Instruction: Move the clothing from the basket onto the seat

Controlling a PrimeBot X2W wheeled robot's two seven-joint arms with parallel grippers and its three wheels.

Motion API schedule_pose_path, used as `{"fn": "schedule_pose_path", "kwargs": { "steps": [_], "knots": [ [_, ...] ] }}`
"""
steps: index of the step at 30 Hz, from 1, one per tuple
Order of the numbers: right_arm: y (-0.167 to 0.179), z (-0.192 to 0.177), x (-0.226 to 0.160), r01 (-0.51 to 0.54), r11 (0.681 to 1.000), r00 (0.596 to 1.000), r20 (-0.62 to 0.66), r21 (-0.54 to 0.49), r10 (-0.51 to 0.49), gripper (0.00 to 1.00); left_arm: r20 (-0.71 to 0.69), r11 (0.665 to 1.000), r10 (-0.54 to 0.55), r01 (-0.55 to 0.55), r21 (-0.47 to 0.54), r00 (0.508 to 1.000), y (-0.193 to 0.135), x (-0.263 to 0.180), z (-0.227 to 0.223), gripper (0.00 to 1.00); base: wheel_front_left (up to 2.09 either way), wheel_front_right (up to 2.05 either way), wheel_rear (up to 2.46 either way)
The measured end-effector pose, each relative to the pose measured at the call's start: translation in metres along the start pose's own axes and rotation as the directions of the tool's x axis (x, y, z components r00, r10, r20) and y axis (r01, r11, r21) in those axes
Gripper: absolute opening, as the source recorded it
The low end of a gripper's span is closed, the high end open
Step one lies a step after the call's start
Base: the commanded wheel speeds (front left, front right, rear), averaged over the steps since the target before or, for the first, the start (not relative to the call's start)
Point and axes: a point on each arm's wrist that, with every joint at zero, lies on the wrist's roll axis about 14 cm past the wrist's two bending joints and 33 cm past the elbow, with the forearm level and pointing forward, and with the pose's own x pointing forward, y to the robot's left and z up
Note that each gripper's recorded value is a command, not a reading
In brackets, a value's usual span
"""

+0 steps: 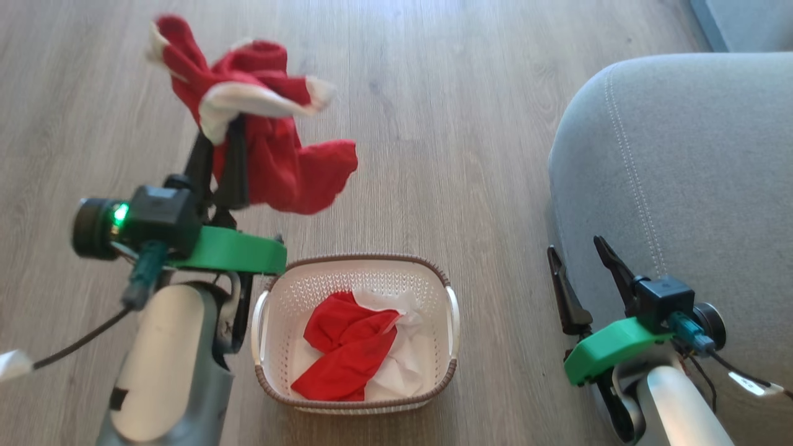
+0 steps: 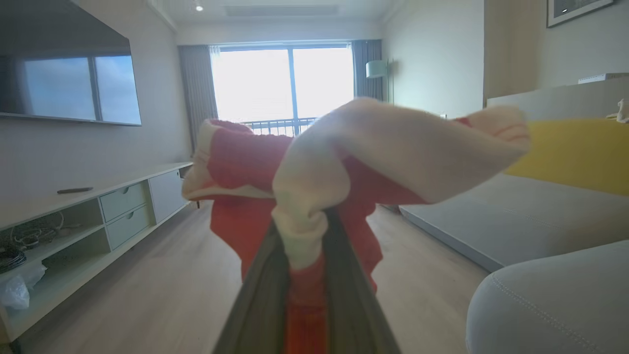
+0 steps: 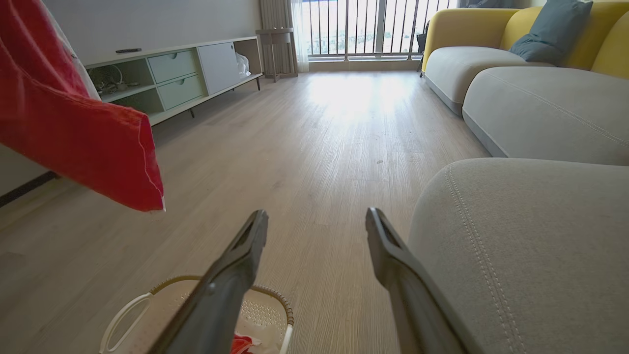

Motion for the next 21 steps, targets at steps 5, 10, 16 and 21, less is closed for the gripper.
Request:
{"fn": "schedule_pose_path", "kwargs": {
  "steps": [5, 10, 16, 21],
  "knots": [
    [0.008, 0.014, -0.004, -0.022, 1.0, 0.999, 0.045, -0.002, 0.022, 1.0, 0.133, 0.995, -0.045, 0.056, -0.082, 0.99, -0.011, 0.004, 0.046, 0.0, 0.0, 0.0, 0.0],
    [0.018, 0.017, -0.014, -0.051, 0.999, 0.997, 0.06, -0.008, 0.052, 1.0, 0.221, 0.981, -0.098, 0.131, -0.14, 0.97, -0.029, 0.002, 0.075, 0.0, 0.0, 0.0, 0.0],
    [0.018, 0.018, -0.019, -0.05, 0.999, 0.997, 0.063, -0.012, 0.051, 1.0, 0.241, 0.945, -0.23, 0.276, -0.176, 0.943, -0.073, -0.007, 0.081, 0.0, 0.0, 0.0, 0.0],
    [0.018, 0.024, -0.02, -0.049, 0.999, 0.995, 0.083, -0.022, 0.051, 1.0, 0.213, 0.917, -0.302, 0.344, -0.203, 0.929, -0.099, -0.02, 0.071, 0.0, 0.0, 0.0, 0.0]
  ]
}}
